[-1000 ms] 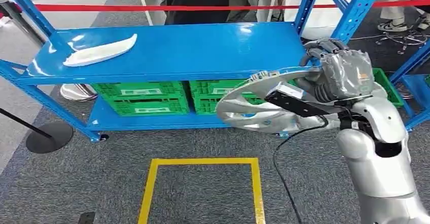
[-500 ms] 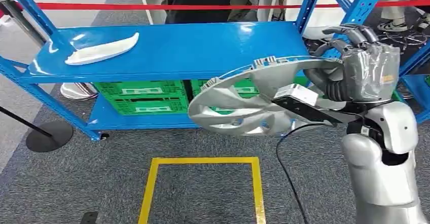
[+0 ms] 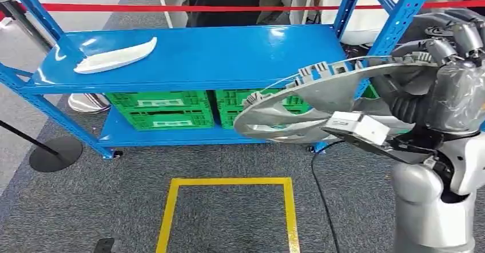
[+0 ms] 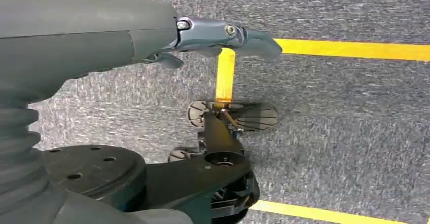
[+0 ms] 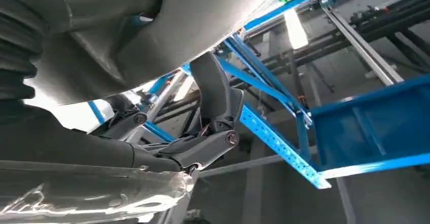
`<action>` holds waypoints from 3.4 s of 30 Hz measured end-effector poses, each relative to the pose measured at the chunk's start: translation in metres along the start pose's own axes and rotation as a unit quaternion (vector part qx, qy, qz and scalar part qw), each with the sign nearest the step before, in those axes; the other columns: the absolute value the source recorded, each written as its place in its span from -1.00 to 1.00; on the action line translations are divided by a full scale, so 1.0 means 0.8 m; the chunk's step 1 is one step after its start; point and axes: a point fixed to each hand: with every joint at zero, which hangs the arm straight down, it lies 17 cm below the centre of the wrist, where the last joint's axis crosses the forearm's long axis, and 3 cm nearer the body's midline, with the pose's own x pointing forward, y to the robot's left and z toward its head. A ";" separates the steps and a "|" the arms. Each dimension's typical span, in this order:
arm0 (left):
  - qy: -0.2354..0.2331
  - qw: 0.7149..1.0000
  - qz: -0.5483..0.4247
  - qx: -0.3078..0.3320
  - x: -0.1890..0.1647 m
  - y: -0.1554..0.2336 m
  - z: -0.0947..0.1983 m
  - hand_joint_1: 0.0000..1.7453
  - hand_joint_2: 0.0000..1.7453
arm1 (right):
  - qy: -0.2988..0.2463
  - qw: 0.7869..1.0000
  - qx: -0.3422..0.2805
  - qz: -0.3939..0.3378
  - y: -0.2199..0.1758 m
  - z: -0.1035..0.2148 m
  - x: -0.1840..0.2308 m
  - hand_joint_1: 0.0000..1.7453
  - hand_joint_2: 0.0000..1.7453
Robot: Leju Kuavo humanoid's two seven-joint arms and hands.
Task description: Take the parts from the cabinet and place them on the table.
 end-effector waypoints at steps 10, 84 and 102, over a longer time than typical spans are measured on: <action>0.000 1.000 0.002 -0.002 0.000 -0.001 0.000 -1.00 1.00 | -0.001 1.000 -0.008 0.002 -0.005 -0.001 0.001 1.00 1.00; 0.006 1.000 0.006 -0.007 -0.002 -0.007 0.001 -1.00 1.00 | -0.009 0.979 -0.180 -0.091 -0.124 -0.001 0.020 1.00 1.00; 0.006 1.000 0.007 -0.004 -0.001 -0.006 0.001 -1.00 1.00 | -0.007 0.977 -0.190 -0.099 -0.130 -0.002 0.023 1.00 1.00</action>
